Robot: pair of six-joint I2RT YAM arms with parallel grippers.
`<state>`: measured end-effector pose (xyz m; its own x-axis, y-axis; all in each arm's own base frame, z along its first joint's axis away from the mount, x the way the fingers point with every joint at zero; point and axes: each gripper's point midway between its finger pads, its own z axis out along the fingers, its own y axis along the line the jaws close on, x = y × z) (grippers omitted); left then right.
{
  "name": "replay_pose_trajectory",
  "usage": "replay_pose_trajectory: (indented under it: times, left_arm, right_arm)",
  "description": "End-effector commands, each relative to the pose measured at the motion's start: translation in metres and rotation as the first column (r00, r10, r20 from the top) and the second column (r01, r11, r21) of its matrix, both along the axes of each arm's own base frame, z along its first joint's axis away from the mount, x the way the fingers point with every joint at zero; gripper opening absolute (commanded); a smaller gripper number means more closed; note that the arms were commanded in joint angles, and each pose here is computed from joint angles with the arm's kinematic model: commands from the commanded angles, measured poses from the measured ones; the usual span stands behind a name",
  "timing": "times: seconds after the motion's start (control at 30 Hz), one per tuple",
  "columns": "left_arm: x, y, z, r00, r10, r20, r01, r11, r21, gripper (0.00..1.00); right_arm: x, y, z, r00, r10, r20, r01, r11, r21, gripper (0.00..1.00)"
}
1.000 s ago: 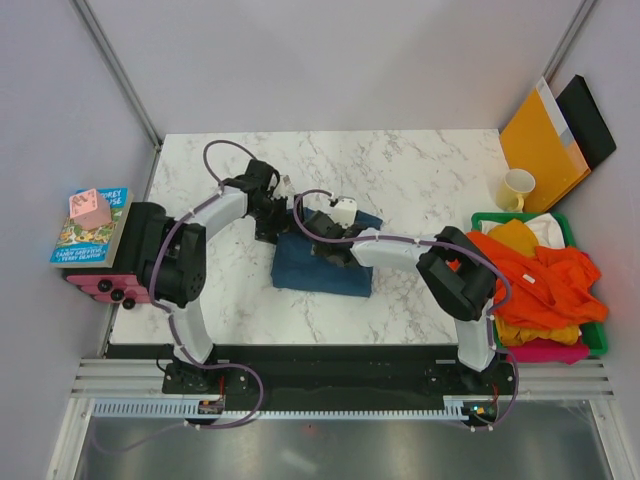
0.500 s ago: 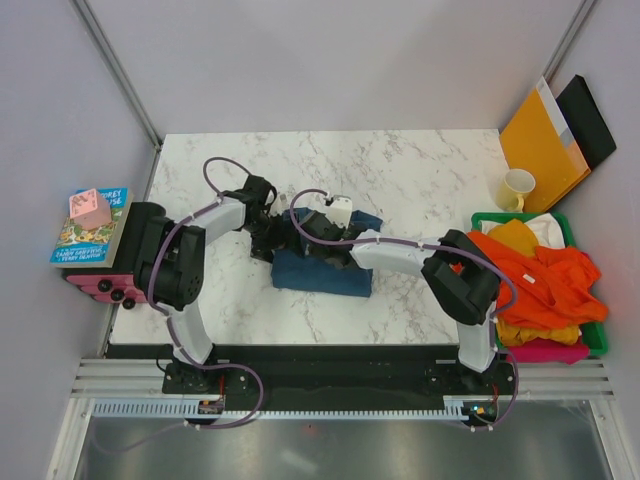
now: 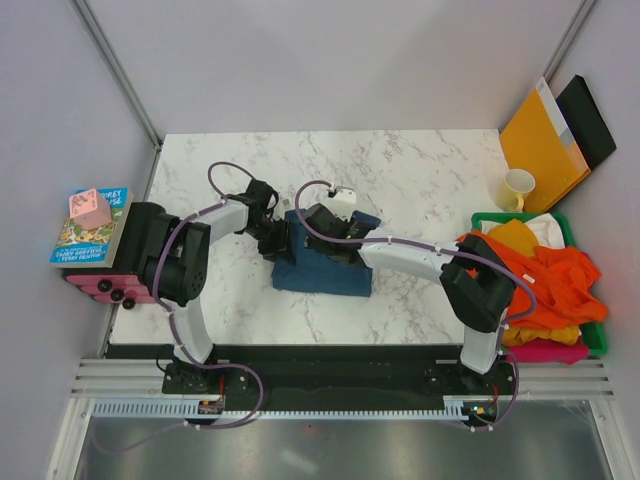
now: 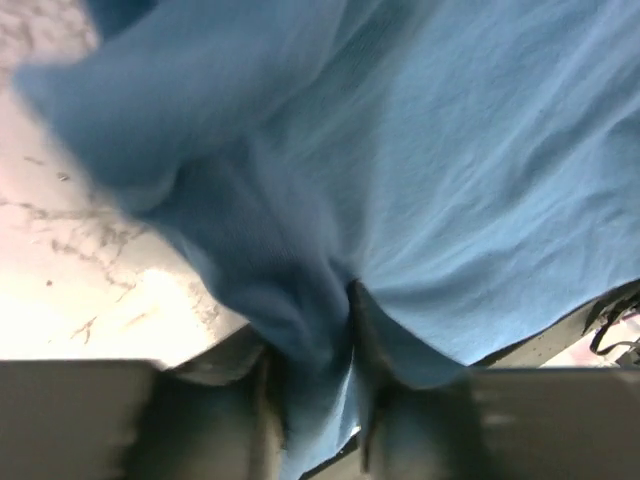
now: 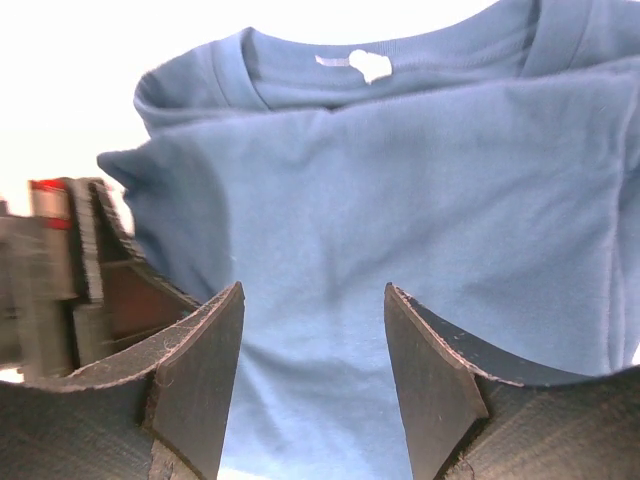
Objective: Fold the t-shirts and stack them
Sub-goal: Neatly place the folded tshirt to the corner
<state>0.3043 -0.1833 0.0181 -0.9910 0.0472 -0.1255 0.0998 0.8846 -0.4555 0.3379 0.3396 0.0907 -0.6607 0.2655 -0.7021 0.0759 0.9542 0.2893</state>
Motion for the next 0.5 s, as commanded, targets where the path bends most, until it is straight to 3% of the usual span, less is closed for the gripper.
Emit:
replay_pose_trajectory:
  times: [0.0, 0.07, 0.3, 0.47]
  left_arm:
    - [-0.017, 0.002, -0.025, 0.997, -0.053, -0.047, 0.054, 0.998, 0.02, 0.18]
    - [-0.018, 0.001, -0.025, 0.997, -0.058, -0.05, 0.059, 0.998, 0.017, 0.02]
    - [-0.009, 0.005, -0.012, 0.996, -0.093, 0.018, 0.092, 0.995, 0.039, 0.02]
    - [-0.002, 0.02, 0.03, 0.98, -0.169, 0.101, 0.16, 0.983, 0.088, 0.02]
  right_arm:
    - [0.008, 0.005, 0.044, 0.997, -0.016, 0.082, 0.011, 0.998, 0.07, 0.66]
    - [0.008, 0.006, 0.047, 0.996, -0.011, 0.086, 0.005, 0.997, 0.072, 0.66]
    - [0.003, 0.0, 0.044, 0.997, 0.0, 0.081, -0.004, 0.999, 0.053, 0.66]
    - [-0.003, -0.007, 0.035, 0.997, 0.01, 0.073, -0.011, 1.0, 0.02, 0.66]
